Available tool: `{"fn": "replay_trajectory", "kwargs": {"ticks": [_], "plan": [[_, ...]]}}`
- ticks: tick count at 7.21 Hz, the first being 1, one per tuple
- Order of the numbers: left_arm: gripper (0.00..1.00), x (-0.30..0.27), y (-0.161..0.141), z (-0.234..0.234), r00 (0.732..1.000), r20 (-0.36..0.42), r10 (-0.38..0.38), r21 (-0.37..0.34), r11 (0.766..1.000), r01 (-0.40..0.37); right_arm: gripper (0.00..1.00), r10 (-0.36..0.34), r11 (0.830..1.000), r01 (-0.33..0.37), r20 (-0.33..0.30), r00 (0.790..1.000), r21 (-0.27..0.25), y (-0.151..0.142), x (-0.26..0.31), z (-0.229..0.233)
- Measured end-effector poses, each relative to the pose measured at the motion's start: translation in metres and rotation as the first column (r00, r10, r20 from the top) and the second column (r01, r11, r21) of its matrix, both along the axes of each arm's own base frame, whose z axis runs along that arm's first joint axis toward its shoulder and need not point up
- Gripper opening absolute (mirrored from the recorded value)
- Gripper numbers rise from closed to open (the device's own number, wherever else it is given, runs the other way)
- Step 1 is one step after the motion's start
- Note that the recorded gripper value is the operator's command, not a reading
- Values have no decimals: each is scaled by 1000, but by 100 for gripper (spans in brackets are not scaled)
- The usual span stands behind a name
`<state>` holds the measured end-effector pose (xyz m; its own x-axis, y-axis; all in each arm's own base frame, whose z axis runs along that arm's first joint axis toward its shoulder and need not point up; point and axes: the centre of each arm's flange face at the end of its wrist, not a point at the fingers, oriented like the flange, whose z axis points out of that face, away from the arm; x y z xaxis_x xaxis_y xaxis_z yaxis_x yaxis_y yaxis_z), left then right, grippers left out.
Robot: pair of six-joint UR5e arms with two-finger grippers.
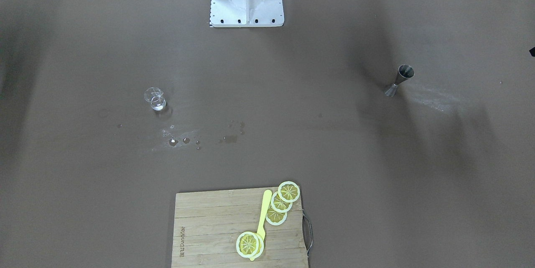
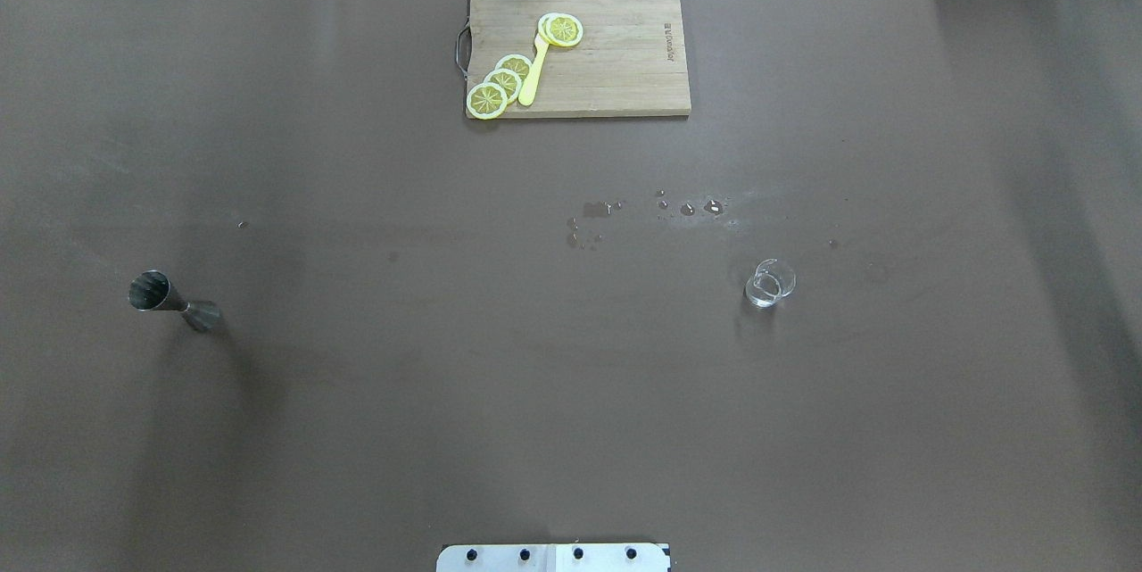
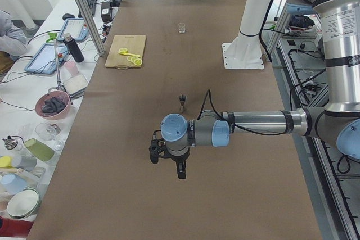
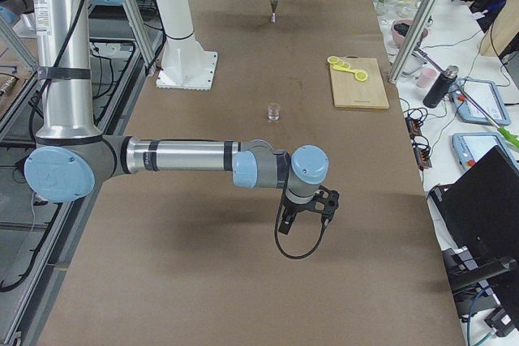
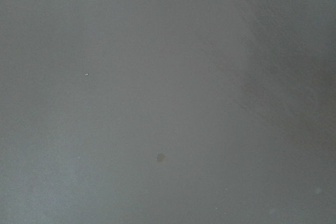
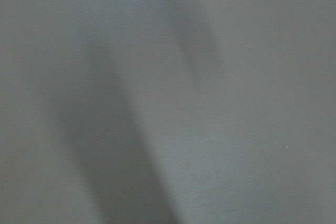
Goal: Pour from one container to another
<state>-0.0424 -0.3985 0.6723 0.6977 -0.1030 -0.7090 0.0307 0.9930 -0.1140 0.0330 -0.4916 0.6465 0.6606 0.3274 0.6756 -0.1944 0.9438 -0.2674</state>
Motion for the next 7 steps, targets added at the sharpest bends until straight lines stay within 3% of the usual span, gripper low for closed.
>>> {"fn": "replay_trajectory", "kwargs": {"ticks": [7], "plan": [[98,0,0,0,1000,0,0,0,1000,0,100,-1,1000,1,12,1000,1,2,-1,-1]]}}
